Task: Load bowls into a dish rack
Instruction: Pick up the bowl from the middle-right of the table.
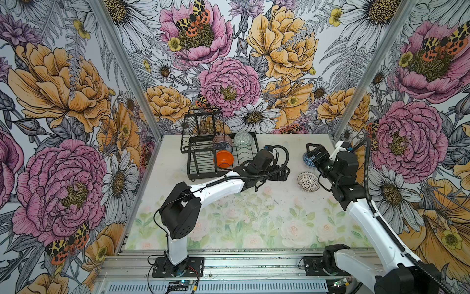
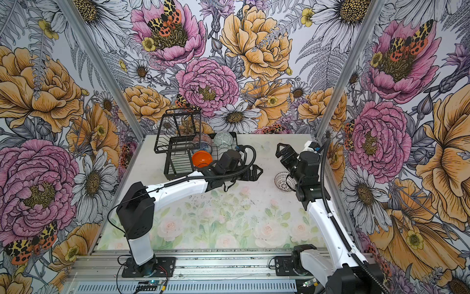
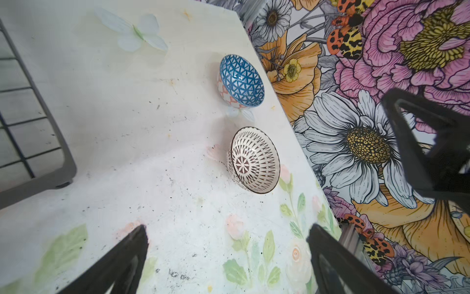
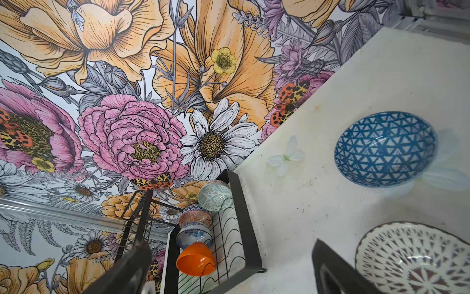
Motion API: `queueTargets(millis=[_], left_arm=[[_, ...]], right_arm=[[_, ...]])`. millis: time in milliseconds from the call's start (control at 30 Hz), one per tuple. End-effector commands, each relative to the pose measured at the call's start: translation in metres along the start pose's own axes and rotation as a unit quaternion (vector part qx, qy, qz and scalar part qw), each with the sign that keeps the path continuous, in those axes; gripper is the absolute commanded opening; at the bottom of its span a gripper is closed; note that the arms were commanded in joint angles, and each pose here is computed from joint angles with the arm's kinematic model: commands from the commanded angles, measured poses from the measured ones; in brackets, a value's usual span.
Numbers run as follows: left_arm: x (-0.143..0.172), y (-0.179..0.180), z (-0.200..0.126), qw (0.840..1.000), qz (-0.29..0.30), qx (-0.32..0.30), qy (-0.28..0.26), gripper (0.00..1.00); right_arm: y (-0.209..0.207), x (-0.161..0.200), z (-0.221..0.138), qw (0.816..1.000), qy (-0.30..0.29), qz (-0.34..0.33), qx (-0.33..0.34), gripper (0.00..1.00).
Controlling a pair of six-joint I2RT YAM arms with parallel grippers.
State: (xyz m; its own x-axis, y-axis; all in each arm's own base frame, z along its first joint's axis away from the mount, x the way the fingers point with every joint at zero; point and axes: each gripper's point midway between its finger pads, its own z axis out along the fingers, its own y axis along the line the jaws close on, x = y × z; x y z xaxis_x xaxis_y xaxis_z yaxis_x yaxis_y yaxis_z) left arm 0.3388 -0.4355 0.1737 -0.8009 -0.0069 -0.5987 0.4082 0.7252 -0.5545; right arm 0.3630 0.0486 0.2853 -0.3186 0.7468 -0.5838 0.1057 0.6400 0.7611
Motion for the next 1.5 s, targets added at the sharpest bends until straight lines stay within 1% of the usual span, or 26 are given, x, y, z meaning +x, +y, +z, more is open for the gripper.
queueTargets(millis=[0,100,300,500,733,867,1133,1300,1467], left_arm=[[0.009,-0.022,0.019,0.999,-0.021,0.043,0.025,0.99],[0.019,-0.034,0.037,0.997,-0.019,0.058,0.044,0.99],[0.037,-0.032,0.072,0.995,-0.034,0.052,0.073,0.99],[0.052,-0.032,0.097,0.995,-0.027,0.043,0.089,0.98],[0.060,-0.025,0.119,0.995,-0.021,0.029,0.093,0.90],[0.061,-0.020,0.128,0.995,-0.022,0.020,0.092,0.87],[0.062,-0.014,0.142,0.995,-0.019,0.010,0.094,0.75],[0.062,-0.014,0.147,0.995,-0.013,0.009,0.096,0.60],[0.061,-0.010,0.151,0.995,-0.009,0.003,0.097,0.50]], right_arm=[[-0.015,0.007,-0.011,0.999,0.010,-0.028,0.029,0.99],[-0.019,0.007,-0.018,0.999,0.013,-0.037,0.035,0.99],[-0.019,0.001,-0.030,0.999,0.006,-0.036,0.031,0.99],[-0.023,-0.002,-0.036,0.999,0.007,-0.025,0.027,0.99],[-0.030,-0.003,-0.039,1.000,0.012,-0.005,0.023,0.99],[-0.034,-0.004,-0.040,1.000,0.012,0.001,0.024,0.99],[-0.042,-0.002,-0.040,0.999,0.015,0.010,0.030,0.99],[-0.045,-0.001,-0.038,0.999,0.017,0.014,0.033,0.99],[-0.049,0.001,-0.038,0.999,0.020,0.022,0.035,0.99]])
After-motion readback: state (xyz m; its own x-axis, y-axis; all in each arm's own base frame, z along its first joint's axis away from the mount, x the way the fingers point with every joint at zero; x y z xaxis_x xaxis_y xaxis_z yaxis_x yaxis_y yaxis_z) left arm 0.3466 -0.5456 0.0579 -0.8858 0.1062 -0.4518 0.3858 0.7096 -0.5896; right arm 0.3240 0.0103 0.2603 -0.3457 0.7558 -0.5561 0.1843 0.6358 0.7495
